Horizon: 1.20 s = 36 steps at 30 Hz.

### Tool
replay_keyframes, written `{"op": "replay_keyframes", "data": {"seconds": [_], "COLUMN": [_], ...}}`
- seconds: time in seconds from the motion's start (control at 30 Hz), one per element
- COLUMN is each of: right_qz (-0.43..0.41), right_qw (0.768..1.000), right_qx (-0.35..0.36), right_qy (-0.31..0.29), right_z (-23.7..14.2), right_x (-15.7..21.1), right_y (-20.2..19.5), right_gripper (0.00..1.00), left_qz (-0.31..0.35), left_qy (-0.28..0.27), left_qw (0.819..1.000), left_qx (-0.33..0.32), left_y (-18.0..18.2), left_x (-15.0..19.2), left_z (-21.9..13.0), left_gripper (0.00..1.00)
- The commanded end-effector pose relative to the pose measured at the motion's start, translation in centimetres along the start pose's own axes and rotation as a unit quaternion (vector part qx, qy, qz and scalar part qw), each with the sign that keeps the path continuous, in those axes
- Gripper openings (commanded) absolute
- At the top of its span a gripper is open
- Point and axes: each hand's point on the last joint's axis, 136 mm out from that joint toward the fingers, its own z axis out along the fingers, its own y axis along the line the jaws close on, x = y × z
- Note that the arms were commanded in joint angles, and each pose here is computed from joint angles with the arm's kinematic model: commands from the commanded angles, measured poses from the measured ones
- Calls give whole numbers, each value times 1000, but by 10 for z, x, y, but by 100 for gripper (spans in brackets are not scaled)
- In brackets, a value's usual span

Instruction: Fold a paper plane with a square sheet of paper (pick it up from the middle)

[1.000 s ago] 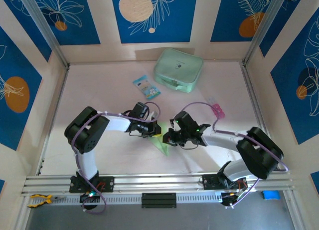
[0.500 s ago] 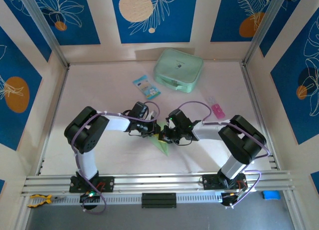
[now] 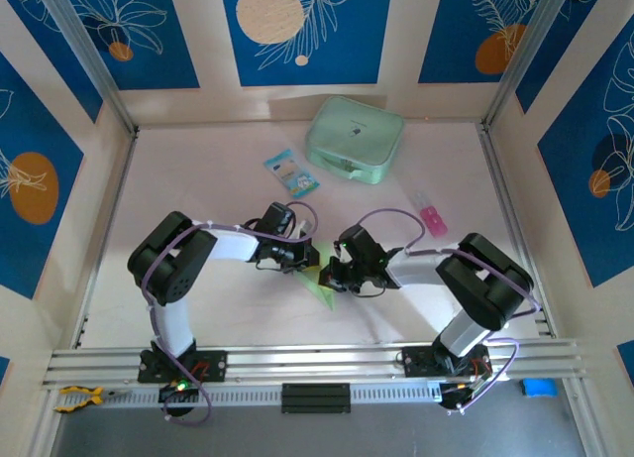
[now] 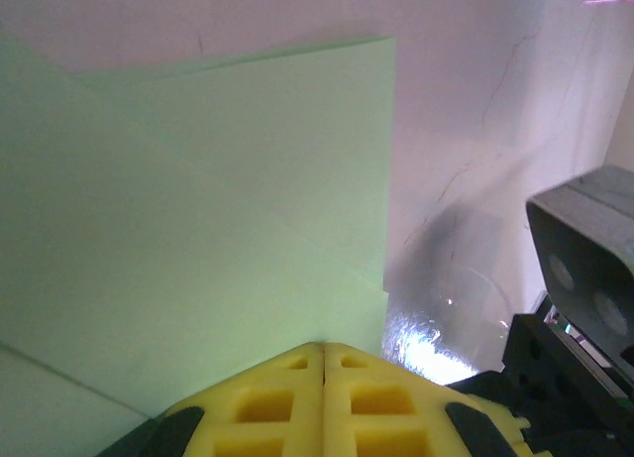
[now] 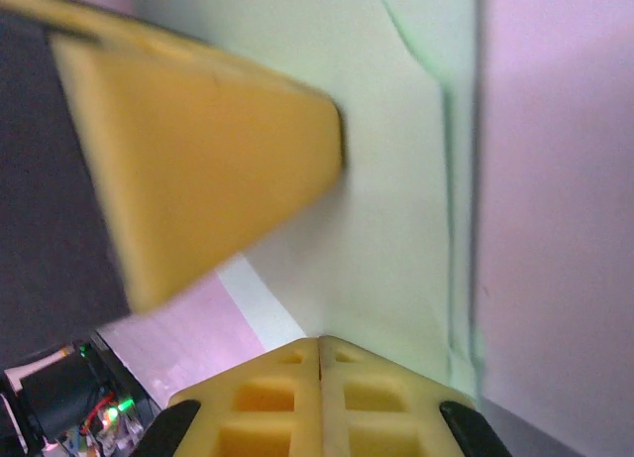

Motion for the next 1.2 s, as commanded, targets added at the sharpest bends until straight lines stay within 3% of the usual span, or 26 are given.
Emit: {"op": "replay_keyframes", "data": {"seconds": [0.0, 0.43, 0.83, 1.17], "right_qz": [-14, 14, -33, 30], "right_qw": [1000, 999, 999, 998], "right_qx": [21, 35, -13, 40], "right_qy": [10, 35, 21, 46], "right_z": [-10, -11, -27, -16], "right_x": [15, 60, 53, 77], "right_y": [-7, -48, -10, -62], "right_gripper": [5, 5, 5, 4], "left_qz": [-42, -43, -45, -45], "left_qy": [8, 7, 7, 7], "left_qw": [997, 997, 997, 997], "left_qx": [-65, -68, -69, -70], "left_y": [41, 43, 44, 44], "left_x": [13, 13, 13, 13], "left_z": [2, 2, 4, 3], "left_gripper": [0, 0, 0, 0]}}
